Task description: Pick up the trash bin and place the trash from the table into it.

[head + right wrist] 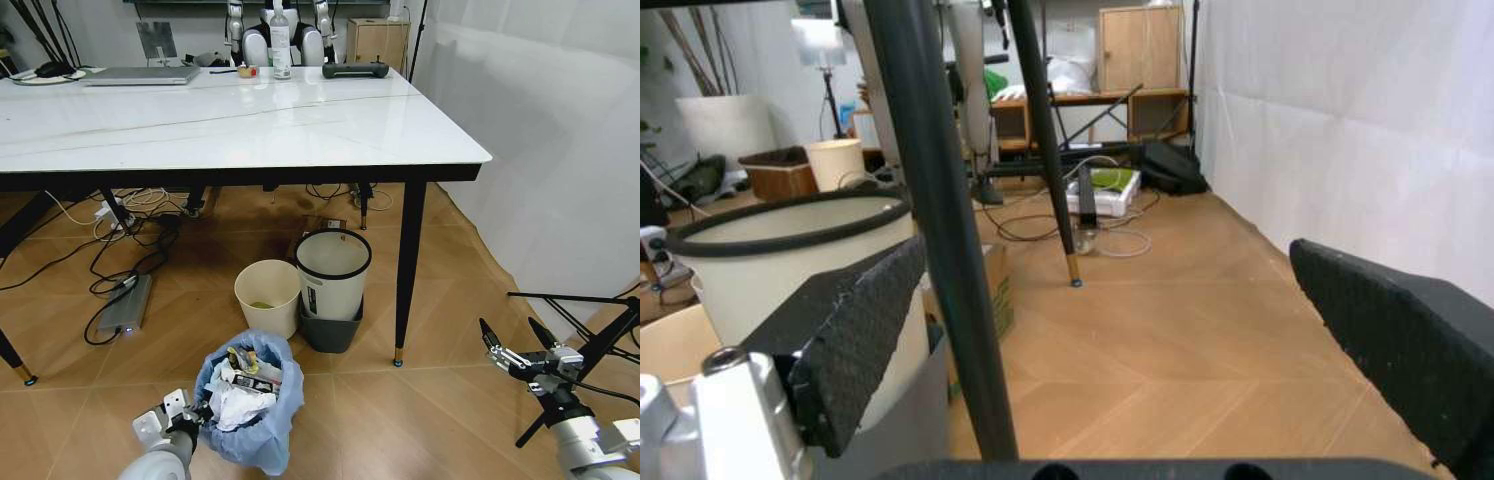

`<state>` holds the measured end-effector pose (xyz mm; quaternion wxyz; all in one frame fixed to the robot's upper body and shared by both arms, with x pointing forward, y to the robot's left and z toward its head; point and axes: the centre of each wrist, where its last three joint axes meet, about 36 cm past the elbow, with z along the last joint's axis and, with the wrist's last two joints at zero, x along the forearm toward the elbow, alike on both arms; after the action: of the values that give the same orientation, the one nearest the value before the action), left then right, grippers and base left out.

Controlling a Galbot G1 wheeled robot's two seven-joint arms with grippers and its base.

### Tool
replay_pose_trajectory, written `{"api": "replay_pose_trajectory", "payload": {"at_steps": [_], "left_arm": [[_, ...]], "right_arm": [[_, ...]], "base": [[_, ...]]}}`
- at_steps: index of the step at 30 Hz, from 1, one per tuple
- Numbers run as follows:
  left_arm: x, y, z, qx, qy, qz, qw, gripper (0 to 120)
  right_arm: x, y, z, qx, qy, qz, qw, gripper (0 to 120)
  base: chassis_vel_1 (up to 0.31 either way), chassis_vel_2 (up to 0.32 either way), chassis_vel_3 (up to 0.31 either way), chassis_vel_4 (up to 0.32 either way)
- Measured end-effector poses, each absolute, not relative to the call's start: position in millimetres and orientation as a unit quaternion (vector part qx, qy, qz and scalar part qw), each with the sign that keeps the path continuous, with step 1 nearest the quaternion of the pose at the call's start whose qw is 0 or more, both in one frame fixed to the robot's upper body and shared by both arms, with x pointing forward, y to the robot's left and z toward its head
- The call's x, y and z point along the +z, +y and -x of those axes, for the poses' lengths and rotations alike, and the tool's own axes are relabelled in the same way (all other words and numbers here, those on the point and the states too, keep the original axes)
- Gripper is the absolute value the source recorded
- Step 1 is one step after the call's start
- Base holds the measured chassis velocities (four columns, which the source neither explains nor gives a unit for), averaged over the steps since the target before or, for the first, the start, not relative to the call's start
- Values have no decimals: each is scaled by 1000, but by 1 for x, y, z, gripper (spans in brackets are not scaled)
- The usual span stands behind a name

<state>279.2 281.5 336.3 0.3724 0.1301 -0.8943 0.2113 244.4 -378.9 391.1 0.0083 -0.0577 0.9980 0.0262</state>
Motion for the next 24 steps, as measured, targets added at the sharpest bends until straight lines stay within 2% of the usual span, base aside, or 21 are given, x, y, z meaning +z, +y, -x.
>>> {"api": "replay_pose_trajectory", "payload": {"at_steps": [24], "left_arm": [[323,292,-285,187,-886,-167,390,0]], "right_arm": [[391,-379,-244,26,998,58,8,100]], "base": [[0,0,0,0]]}}
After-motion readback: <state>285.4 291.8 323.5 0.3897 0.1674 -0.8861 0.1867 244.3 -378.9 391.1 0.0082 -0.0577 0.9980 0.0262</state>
